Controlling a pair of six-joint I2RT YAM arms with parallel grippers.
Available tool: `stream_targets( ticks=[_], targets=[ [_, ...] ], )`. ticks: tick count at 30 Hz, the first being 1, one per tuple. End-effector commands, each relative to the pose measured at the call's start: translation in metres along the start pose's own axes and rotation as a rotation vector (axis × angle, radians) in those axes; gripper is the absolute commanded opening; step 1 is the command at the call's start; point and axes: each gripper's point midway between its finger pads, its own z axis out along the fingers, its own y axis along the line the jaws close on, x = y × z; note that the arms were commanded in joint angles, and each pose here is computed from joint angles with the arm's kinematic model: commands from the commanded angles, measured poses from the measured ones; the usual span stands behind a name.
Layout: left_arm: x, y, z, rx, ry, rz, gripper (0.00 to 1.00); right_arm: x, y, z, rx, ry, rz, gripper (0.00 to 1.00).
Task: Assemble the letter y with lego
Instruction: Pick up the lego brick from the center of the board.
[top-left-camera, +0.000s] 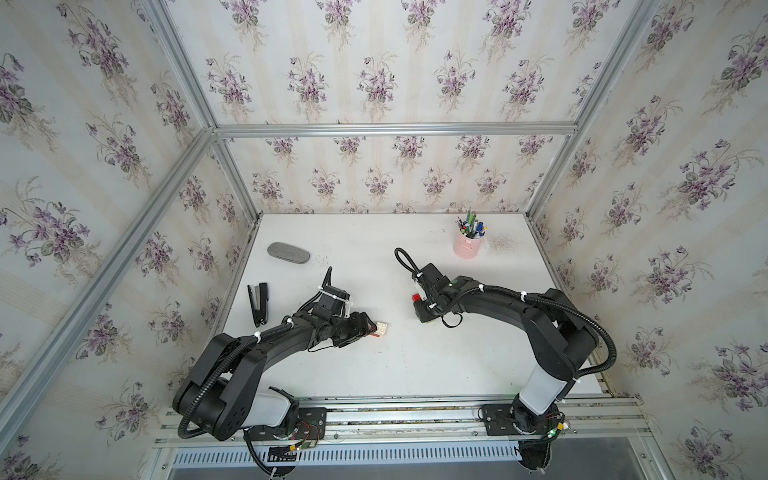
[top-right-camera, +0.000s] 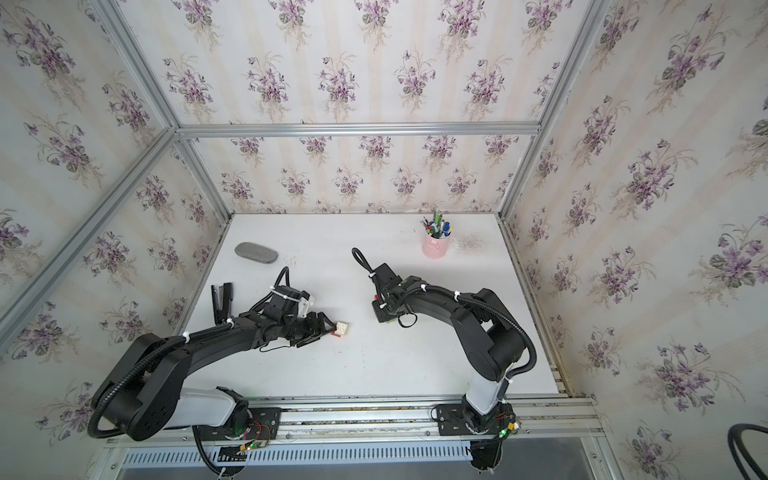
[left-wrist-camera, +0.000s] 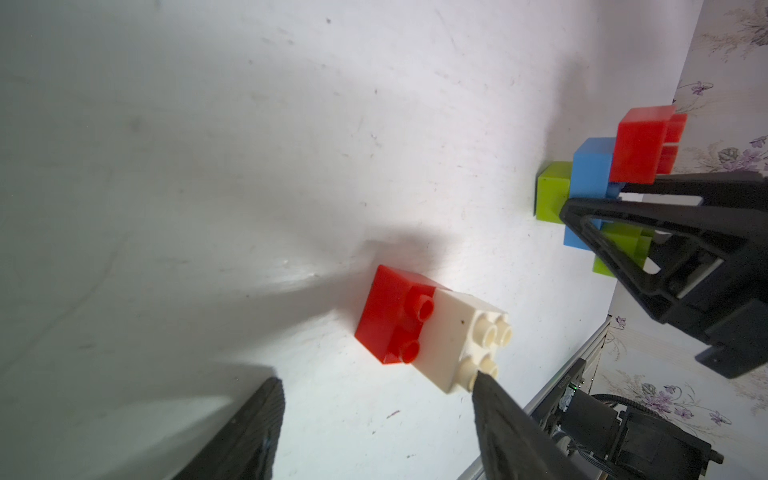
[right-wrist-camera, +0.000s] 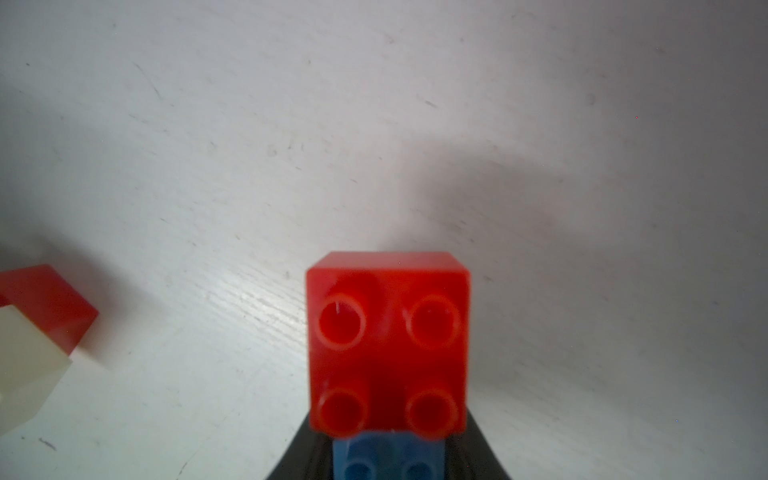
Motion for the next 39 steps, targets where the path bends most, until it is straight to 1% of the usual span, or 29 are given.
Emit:
stream_targets(
  ticks=[1,3,4,12,22,25,29,33,35,39],
  targets=[
    [0.007,0.012,0.0,-0.052,0.021,-0.017,0.73,0.005,0.0,0.002,-0.003,0.025,0.001,0.28],
    [0.008,0.014,0.0,-0.056,0.024,-0.016,0.72,0.005,-0.001,0.003,0.003,0.027,0.003,0.35],
    [0.009,0.014,0.0,-0.057,0.025,-0.015,0.72,0.004,-0.001,0.003,0.006,0.025,0.003,0.37],
    [0.008,0.013,-0.003,-0.055,0.016,-0.015,0.72,-0.001,0.0,0.004,0.006,0.021,0.002,0.4],
    [0.01,0.015,-0.001,-0.062,0.024,-0.02,0.72,0.0,0.004,0.002,-0.013,0.026,-0.024,0.31],
    [0.01,0.015,-0.002,-0.062,0.025,-0.021,0.72,-0.004,0.01,-0.006,-0.037,0.004,-0.06,0.29],
    [0.011,0.016,-0.002,-0.066,0.027,-0.017,0.71,-0.013,0.024,-0.023,-0.089,-0.057,-0.134,0.29],
    [0.012,0.019,-0.002,-0.078,0.029,-0.016,0.71,-0.015,0.045,-0.04,-0.17,-0.109,-0.244,0.29],
    [0.012,0.02,-0.002,-0.082,0.029,-0.016,0.72,-0.015,0.054,-0.046,-0.188,-0.137,-0.301,0.29],
    [0.013,0.021,-0.001,-0.09,0.034,-0.013,0.71,-0.014,0.067,-0.055,-0.24,-0.151,-0.37,0.29]
  ],
)
